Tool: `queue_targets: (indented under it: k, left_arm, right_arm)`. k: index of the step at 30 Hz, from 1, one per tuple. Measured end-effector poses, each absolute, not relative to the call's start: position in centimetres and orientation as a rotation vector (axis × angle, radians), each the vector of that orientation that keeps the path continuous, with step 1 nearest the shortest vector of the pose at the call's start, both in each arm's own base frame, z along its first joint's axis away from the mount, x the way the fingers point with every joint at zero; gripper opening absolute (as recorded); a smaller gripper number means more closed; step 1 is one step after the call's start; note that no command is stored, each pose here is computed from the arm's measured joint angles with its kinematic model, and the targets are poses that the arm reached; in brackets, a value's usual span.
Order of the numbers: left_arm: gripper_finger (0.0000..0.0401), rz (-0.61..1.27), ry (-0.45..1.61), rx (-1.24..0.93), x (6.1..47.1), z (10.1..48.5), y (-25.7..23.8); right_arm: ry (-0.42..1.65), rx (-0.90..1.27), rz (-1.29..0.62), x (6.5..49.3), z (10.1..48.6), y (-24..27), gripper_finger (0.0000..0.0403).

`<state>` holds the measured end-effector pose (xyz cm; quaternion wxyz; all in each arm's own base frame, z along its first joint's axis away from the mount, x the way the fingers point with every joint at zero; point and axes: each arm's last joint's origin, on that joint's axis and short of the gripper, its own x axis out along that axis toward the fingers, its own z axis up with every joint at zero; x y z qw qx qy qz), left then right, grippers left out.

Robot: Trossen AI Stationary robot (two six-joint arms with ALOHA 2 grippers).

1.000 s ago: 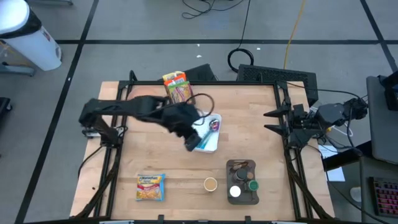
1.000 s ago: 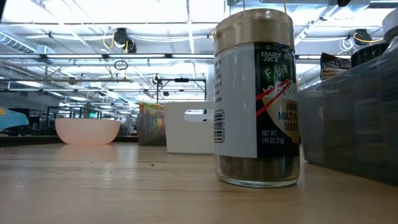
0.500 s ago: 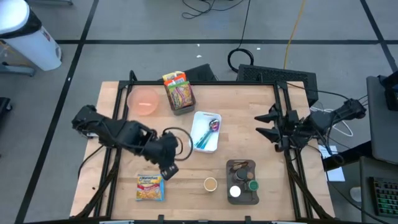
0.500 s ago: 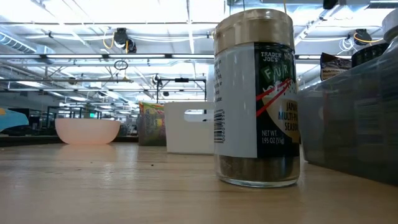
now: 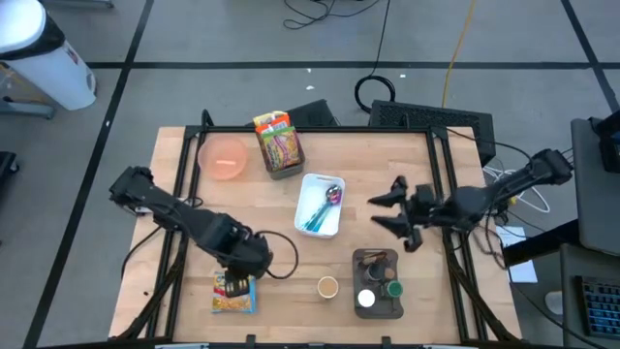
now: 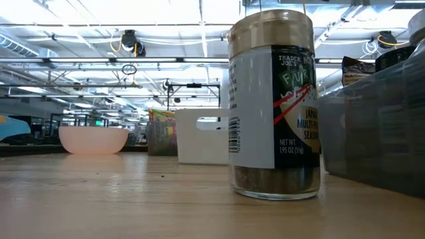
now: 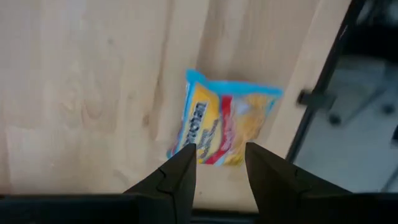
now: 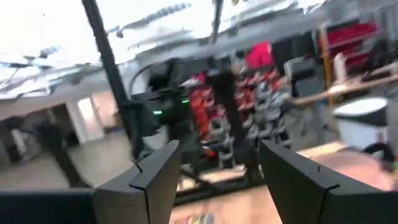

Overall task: Pick & Place Food Item
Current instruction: Put the blue noodle pack into the top black bin

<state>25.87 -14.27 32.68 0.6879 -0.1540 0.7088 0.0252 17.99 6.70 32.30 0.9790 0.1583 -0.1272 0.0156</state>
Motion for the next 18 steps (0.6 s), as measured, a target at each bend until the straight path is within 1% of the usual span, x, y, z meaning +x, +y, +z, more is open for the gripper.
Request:
queue_targets:
  k: [4,9,13,18]
  left_arm:
    - [0.0143,-0.107,1.64,-0.292,26.5,28.9,-13.7]
    - [0.0143,-0.278,1.624,-0.278,27.3,25.2,-12.5]
    - [0.0143,-0.391,1.576,-0.31,27.5,23.0,-11.0]
    - [0.0143,-0.429,1.59,-0.369,27.0,20.8,-8.6]
  right_arm:
    - [-0.185,0.365,0.078,20.7,32.0,7.6,0.021]
    - [-0.158,0.436,0.116,22.8,32.3,7.9,0.021]
    - [-0.201,0.466,0.129,23.0,33.0,7.4,0.021]
    - [-0.24,0.482,0.115,22.4,33.8,6.7,0.021]
